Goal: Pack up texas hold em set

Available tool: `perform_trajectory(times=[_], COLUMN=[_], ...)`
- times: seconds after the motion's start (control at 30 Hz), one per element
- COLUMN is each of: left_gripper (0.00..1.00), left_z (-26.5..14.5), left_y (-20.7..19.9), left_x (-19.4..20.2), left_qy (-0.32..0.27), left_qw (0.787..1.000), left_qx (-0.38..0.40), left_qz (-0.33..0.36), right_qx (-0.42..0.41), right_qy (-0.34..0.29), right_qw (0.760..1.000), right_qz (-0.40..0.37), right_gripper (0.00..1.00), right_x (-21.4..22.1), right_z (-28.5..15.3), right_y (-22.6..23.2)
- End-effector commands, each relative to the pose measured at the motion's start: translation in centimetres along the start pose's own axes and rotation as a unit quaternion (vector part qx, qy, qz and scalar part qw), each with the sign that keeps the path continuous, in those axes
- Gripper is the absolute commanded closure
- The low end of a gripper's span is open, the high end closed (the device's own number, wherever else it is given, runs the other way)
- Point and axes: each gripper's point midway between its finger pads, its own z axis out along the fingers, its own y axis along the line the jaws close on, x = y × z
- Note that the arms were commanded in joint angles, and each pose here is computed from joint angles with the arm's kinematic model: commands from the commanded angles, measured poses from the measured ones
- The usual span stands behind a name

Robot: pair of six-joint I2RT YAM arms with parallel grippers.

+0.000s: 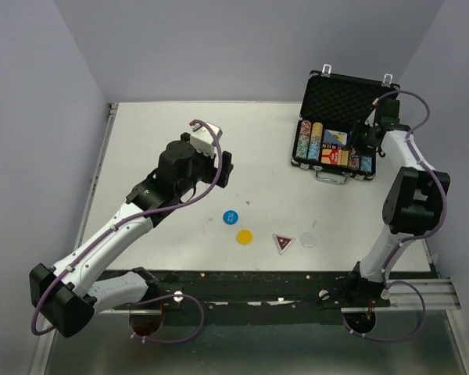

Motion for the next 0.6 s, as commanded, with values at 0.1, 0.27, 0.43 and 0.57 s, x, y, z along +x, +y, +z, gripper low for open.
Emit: perform_trajectory(times=[0.1, 0.27, 0.43, 0.57], left_gripper=[0.01, 0.01, 0.01, 0.01], left_z=[-0.4, -0.4, -0.3, -0.3], left_y=[0.4, 0.3, 0.3, 0.4], left_x=[-1.1, -1.0, -1.0, -1.0], left_qy=[-0.009, -0.009, -0.008, -0.007], left_qw=[1.000, 1.000, 1.000, 1.000], left_qx=[-0.010, -0.009, -0.010, -0.011], left_qz=[-0.006, -0.006, -0.005, -0.005], right_qx=[0.016, 0.034, 0.038, 0.036], right_qy=[0.024, 0.037, 0.042, 0.046], right_qw=[1.000, 0.999, 0.998, 0.998], right_qz=[-0.013, -0.019, -0.020, -0.022], right_gripper=[0.51, 0.54, 0.56, 0.58], right_x=[0.9, 1.8, 2.2, 2.6], right_z=[2.4, 3.5, 3.8, 4.2], right_y=[-0.2, -0.9, -1.2, -1.1])
